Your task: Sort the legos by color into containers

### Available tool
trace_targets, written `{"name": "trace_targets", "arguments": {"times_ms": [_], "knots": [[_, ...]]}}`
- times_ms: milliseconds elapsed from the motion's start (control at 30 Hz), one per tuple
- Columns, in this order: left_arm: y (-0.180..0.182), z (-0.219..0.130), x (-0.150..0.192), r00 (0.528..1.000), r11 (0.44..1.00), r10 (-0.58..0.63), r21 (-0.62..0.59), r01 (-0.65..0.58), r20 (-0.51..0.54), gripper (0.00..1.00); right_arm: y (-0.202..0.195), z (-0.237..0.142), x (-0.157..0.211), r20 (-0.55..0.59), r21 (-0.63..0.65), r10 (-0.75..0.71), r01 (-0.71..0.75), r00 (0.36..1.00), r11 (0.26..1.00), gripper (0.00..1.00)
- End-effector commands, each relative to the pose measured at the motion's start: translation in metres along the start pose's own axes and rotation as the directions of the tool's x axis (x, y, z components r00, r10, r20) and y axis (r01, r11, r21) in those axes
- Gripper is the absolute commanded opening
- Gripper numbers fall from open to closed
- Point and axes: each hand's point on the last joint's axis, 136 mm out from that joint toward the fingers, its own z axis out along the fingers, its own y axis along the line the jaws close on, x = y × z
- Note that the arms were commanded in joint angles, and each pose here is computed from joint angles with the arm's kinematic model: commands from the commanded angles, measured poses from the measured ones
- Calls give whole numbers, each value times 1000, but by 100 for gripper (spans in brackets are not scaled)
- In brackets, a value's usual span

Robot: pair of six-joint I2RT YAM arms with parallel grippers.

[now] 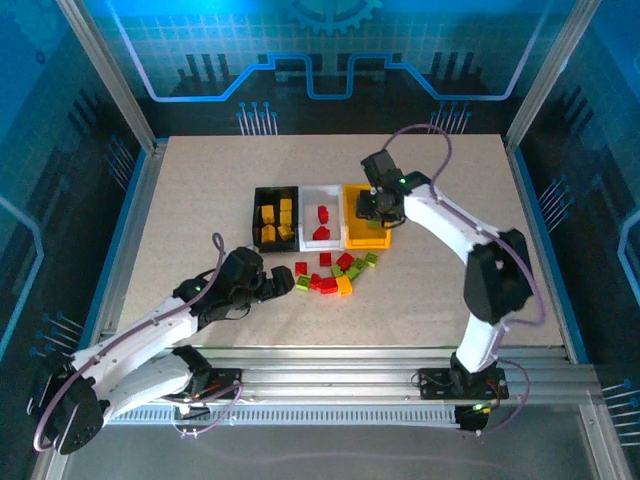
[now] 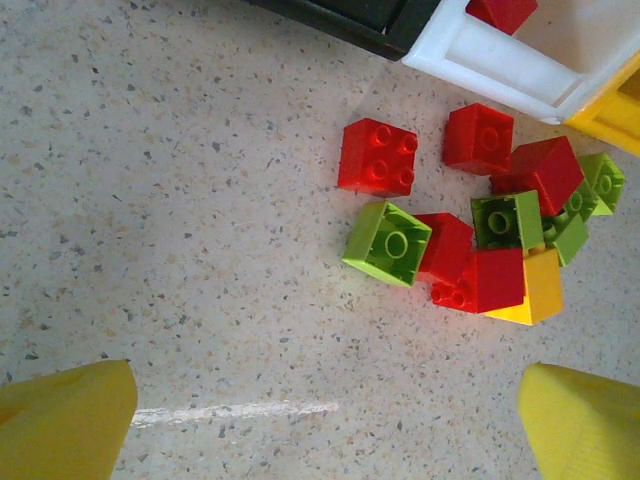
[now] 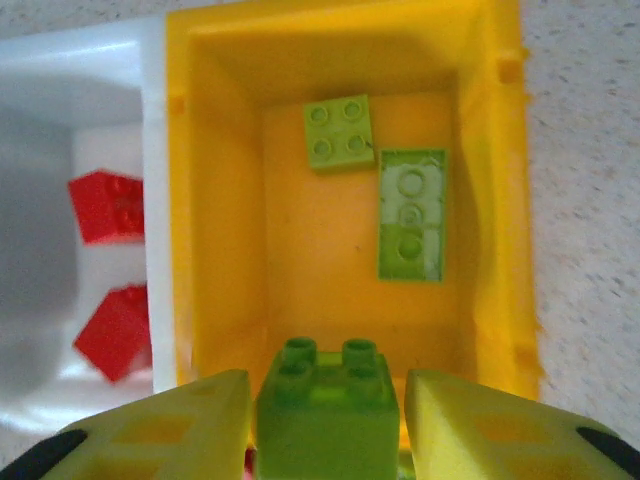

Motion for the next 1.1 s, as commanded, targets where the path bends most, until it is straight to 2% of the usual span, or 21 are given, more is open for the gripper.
{"name": "trace_targets", "arguments": {"times_ms": [0,133,300,433,533,633,800,867,1067], "knots": [[4,-1,13,999,1000,-3,4,3,-40,99,-2,4,-15,-15,32,3,-3,1000,999,62],[4,-3,13,999,1000,14,1,-14,-44,99,10,-15,-10,14,-12,-33,33,999,999,70],[4,-4,11,999,1000,20,6,-20,-33,99,25,-33,48,-6,-74,-88,87,996,993,75],[5,-1,13,999,1000,23,5,-23,-37,99,31,-17,102,-56,-71,-108,104,993,992,80],[7,2,15,999,1000,20,2,-20,-42,99,40,-1,120,-72,-61,-133,129,988,990,81],[9,3,16,999,1000,19,-5,-20,-46,99,48,13,126,-66,-37,-164,162,984,986,81],[14,4,18,999,1000,19,-13,-20,-46,99,57,31,143,-100,-70,-196,189,976,979,77],[16,4,20,999,1000,18,-16,-19,-46,99,61,36,156,-141,-77,-240,231,960,970,76],[18,5,19,999,1000,14,-18,-15,-38,99,57,37,200,-249,-68,-313,306,917,950,65]]}}
